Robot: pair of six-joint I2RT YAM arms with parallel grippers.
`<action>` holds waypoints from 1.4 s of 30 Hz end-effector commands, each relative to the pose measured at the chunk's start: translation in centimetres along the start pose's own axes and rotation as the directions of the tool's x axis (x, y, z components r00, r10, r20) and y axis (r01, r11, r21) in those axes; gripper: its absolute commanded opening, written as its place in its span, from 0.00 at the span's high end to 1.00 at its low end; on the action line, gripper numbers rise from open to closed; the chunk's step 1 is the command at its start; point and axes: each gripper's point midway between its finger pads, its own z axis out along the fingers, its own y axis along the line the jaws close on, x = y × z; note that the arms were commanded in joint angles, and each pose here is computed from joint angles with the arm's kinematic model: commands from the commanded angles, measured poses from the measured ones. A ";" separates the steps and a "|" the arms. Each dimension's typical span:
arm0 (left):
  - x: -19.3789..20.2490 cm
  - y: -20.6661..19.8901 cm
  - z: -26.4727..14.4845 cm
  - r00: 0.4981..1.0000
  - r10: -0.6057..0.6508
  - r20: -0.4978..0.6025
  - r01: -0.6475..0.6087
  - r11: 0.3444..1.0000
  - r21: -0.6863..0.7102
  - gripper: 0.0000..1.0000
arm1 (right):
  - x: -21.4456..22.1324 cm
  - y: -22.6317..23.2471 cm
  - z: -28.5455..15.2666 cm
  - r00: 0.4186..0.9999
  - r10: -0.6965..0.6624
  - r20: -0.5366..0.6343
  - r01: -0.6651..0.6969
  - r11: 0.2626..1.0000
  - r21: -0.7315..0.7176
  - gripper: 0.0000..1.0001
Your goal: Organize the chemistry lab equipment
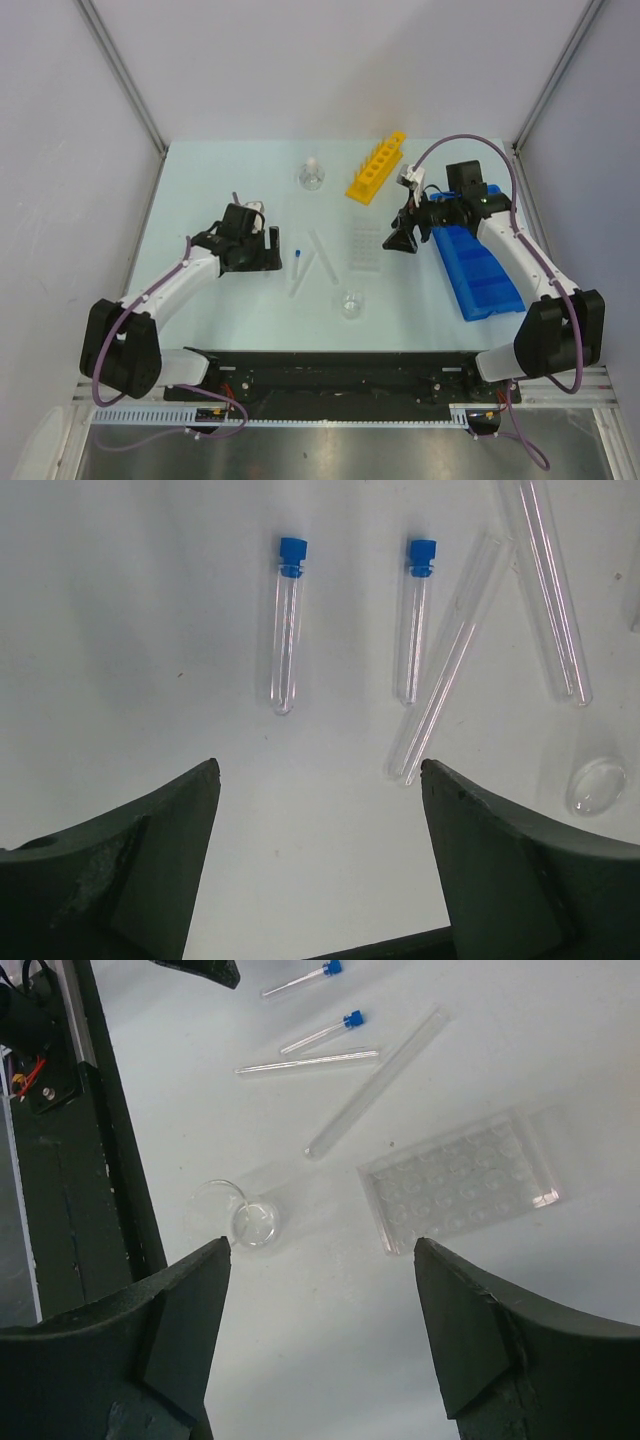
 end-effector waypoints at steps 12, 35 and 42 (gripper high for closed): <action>-1.8 -0.1 0.7 0.997 0.064 0.047 -0.064 0.998 -0.005 0.15 | -1.2 -0.3 -0.9 0.996 -0.005 0.092 0.004 1.000 0.012 0.17; -2.2 0.4 2.4 0.998 0.056 0.015 -0.056 0.998 -0.017 0.13 | -0.7 -0.7 -0.5 0.995 0.027 0.098 -0.028 1.000 0.011 0.02; -1.7 1.0 4.5 0.996 0.062 -0.061 -0.066 0.996 -0.063 0.26 | -0.6 -0.8 -0.5 0.995 0.029 0.100 -0.031 0.999 0.013 0.02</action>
